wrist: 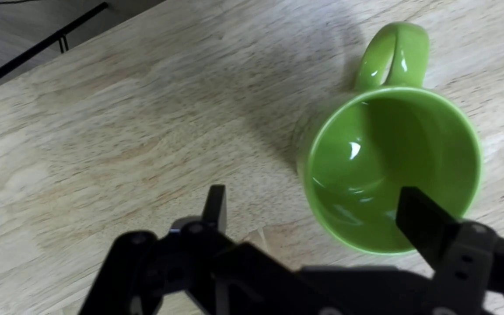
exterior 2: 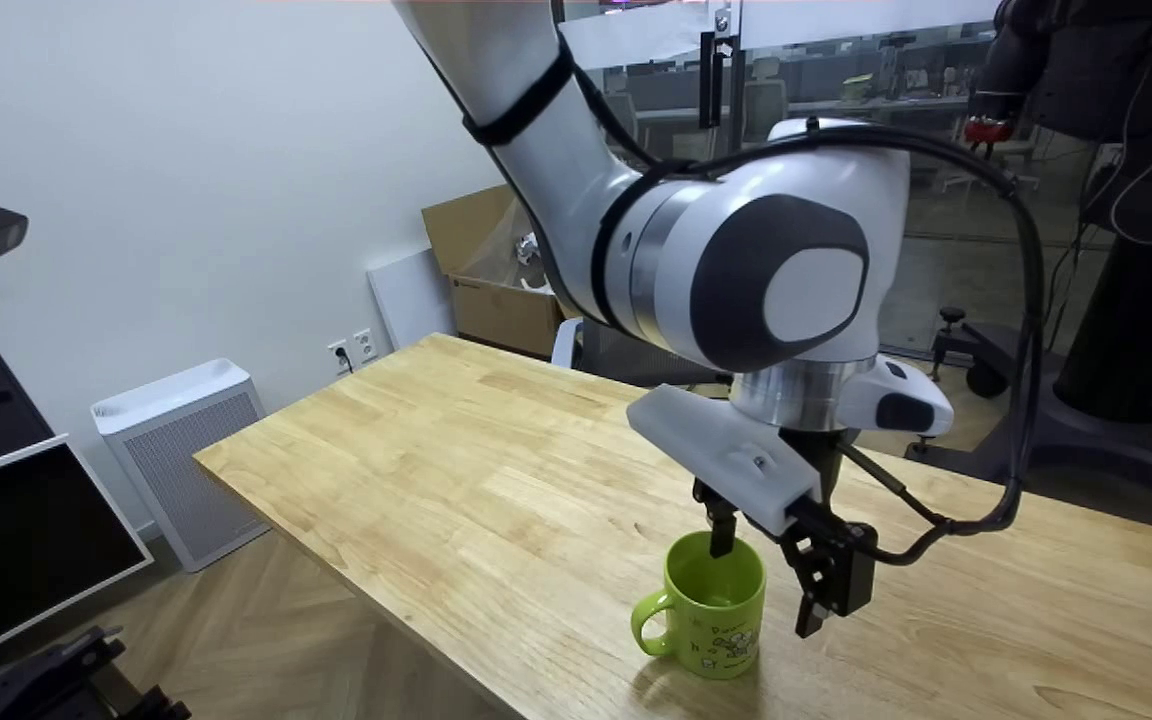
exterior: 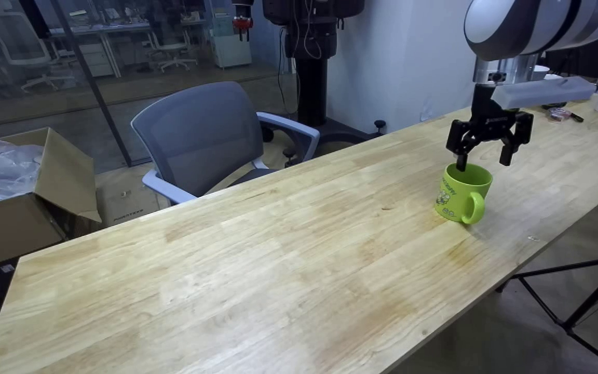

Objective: Move the cup to the left

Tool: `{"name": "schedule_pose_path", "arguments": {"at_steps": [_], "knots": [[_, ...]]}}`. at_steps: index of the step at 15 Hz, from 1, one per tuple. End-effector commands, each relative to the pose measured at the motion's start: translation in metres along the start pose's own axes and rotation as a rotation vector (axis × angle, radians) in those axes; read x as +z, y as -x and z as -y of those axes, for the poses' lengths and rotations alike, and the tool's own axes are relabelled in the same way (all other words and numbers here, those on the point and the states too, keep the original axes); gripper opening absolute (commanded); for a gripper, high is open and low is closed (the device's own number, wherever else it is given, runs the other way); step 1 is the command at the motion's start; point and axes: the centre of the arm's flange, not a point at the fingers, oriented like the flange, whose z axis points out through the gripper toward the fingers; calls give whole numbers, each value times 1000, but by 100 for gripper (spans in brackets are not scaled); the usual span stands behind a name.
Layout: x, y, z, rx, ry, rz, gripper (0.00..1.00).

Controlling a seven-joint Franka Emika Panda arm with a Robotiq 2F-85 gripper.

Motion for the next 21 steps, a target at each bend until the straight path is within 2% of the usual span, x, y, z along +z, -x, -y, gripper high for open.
{"name": "schedule_pose_path", "arguments": {"at_steps": [1,7,8,9,10,13,19,21], "knots": [[7,-3,-3,4,-11,-16,100],[20,-4,-7,16,-8,-1,100],[22,-4,-7,16,-8,3,75],[24,-4,-7,17,-6,6,74],[27,-4,-7,17,-3,12,68],[34,-1,-6,17,7,26,45],[45,2,-5,14,28,52,5],[42,1,-4,13,36,49,0]]}}
